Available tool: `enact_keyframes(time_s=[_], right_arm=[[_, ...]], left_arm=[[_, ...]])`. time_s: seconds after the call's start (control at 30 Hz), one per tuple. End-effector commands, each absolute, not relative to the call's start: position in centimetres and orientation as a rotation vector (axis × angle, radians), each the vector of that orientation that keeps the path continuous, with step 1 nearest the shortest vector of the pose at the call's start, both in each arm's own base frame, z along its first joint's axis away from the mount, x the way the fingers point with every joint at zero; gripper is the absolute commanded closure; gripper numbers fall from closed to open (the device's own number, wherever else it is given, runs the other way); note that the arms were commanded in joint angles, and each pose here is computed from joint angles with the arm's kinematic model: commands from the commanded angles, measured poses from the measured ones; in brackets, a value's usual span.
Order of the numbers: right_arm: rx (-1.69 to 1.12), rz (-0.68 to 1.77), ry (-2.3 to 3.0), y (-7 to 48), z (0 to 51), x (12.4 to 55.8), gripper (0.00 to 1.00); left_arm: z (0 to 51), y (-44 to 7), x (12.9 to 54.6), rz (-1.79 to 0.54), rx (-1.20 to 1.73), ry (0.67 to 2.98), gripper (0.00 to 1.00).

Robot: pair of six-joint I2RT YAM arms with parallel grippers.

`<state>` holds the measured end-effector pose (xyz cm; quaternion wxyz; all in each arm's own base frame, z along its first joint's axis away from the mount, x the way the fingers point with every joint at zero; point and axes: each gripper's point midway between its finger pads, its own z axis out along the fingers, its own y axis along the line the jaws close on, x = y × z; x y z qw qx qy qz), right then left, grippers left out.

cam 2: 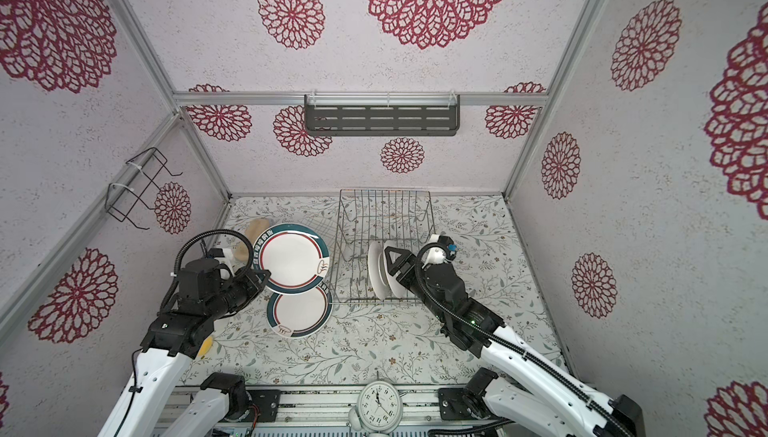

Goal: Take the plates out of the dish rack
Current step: 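Lower the plate onto the table plate with the left gripper while the right withdraws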

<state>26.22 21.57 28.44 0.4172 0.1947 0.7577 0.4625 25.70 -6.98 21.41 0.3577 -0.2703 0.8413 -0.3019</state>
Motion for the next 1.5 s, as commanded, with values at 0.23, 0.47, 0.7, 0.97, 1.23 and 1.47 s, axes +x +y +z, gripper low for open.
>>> enact_keyframes(time_s=[0.23,0.47,0.7,0.97,1.23,1.47], right_arm=[[0.314,1.17,2.018,24.7,28.9,26.0,0.2],[0.188,1.104,2.111,27.3,27.8,25.2,0.18],[0.068,1.029,2.201,30.0,26.2,24.3,0.17],[0.024,1.02,2.239,31.9,25.2,24.2,0.15],[0.003,1.038,2.242,32.6,25.2,23.9,0.15],[-0.01,1.02,2.258,32.8,24.6,23.8,0.15]], left_arm=[[18.2,-6.2,24.4,-0.752,-0.755,2.216,1.0],[16.1,-5.8,24.2,-0.739,-0.798,2.24,1.0],[14.3,-6.1,24.1,-0.776,-0.826,2.261,1.0],[13.1,-7.3,23.9,-0.885,-0.849,2.271,1.0],[11.3,-6.5,23.7,-0.826,-0.883,2.299,1.0],[10.6,-6.4,23.9,-0.832,-0.894,2.303,1.0]])
